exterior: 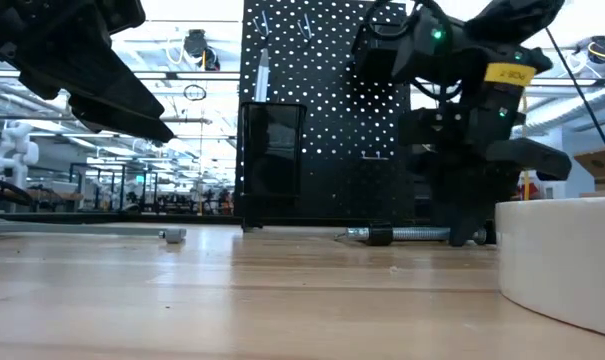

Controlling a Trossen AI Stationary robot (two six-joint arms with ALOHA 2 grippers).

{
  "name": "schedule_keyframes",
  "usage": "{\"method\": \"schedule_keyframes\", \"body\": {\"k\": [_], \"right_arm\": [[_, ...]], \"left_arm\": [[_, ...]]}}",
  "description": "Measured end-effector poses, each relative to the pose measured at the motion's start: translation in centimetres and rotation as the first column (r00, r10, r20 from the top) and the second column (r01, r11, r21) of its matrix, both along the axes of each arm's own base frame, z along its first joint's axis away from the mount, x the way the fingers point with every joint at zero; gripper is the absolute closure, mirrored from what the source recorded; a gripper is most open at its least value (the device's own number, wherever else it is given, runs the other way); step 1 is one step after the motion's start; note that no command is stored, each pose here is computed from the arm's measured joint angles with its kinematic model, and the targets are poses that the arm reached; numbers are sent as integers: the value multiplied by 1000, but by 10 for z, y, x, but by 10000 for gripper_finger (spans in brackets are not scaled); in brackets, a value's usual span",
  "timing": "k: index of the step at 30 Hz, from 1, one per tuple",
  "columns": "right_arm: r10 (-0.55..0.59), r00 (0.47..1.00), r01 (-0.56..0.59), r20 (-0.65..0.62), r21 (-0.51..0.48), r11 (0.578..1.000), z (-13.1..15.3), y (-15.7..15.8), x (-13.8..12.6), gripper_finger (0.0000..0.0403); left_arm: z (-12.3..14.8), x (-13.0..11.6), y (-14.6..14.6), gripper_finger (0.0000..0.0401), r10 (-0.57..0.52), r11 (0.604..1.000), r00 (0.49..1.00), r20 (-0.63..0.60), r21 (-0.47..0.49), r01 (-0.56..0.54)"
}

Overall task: Hang tools onto peg board
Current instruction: Hang the clamp on the pegboard

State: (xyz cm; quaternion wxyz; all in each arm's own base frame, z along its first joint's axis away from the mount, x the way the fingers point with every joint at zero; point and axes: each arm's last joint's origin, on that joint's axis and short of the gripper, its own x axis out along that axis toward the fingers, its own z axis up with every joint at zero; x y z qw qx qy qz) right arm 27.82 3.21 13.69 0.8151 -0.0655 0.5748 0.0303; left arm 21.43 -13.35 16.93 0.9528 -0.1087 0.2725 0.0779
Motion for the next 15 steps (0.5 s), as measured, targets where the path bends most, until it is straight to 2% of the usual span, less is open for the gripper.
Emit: {"method": "schedule_keyframes", "body": {"k": [7, 15], "right_arm": [[18, 998, -17, -67, 11, 1000, -19, 0, 5, 278], [45, 999, -45, -32, 3, 999, -11, 0, 3, 370]], "left_arm": [[0, 0, 0, 150, -3, 1000, 1000, -2, -1, 3], [0, 0, 0, 150, -13, 1000, 1000, -6, -8, 13]]}}
